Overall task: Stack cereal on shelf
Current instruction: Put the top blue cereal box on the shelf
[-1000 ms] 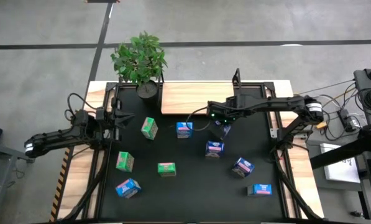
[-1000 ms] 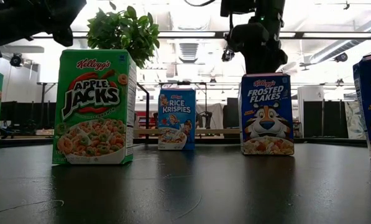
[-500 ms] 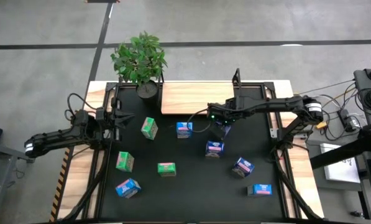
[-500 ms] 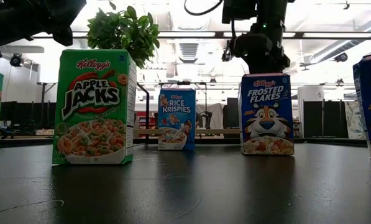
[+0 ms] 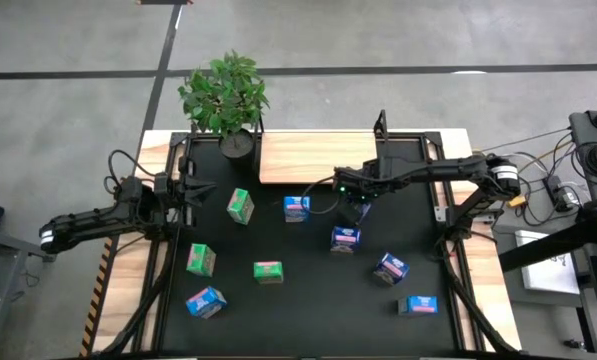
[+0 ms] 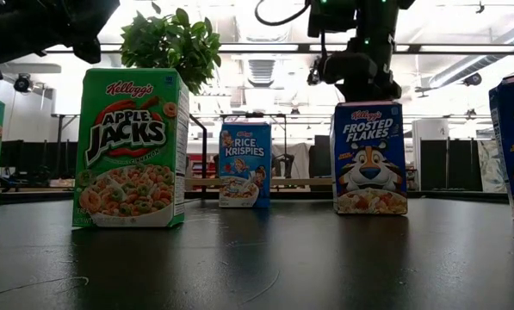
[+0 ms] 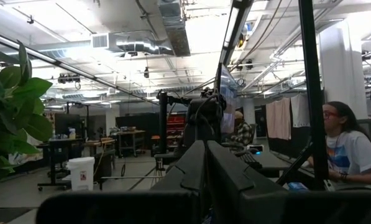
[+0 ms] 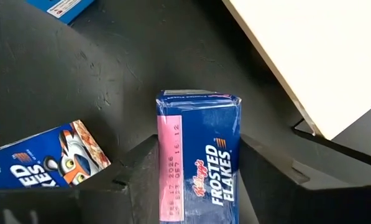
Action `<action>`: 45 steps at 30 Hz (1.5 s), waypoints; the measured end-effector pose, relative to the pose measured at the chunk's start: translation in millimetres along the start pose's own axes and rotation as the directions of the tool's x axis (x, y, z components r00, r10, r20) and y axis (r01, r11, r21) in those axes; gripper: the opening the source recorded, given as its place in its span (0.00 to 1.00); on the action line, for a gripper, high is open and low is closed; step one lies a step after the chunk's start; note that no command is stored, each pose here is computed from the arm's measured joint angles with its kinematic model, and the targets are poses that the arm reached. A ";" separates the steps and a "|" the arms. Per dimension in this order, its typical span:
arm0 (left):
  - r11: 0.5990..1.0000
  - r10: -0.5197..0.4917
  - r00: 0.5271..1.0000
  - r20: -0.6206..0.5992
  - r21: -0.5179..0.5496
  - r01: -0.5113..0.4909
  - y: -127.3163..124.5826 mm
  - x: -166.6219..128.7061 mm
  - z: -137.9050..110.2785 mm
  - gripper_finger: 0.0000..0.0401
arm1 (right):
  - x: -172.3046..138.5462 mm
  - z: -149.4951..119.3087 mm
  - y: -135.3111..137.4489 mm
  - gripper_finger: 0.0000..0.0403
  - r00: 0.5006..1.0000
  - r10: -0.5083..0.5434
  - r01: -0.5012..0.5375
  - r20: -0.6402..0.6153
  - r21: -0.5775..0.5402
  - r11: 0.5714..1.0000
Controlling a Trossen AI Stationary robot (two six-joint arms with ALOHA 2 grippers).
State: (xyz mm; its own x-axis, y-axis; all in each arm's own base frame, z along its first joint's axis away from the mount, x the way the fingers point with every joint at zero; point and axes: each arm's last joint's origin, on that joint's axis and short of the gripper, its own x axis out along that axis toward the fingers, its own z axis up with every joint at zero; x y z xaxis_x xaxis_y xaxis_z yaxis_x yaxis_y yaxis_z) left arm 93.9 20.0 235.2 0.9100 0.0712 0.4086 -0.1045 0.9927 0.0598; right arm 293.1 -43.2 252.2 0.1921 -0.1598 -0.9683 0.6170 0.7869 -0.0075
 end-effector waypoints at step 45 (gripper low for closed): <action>1.000 -0.001 1.000 0.001 0.012 0.001 0.0 0.0 0.1 0.00 | -62.0 135.7 -52.7 0.34 0.957 0.021 0.127 0.288 -0.484 0.866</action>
State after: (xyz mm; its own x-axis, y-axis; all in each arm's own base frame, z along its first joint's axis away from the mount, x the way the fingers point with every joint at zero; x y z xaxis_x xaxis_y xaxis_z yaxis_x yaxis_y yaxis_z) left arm 93.9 19.9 235.3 0.9096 0.0701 0.4095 -0.1085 0.9915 0.0713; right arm 352.2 -155.6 346.6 0.4165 -0.3080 -0.8554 0.1887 0.9497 -0.2500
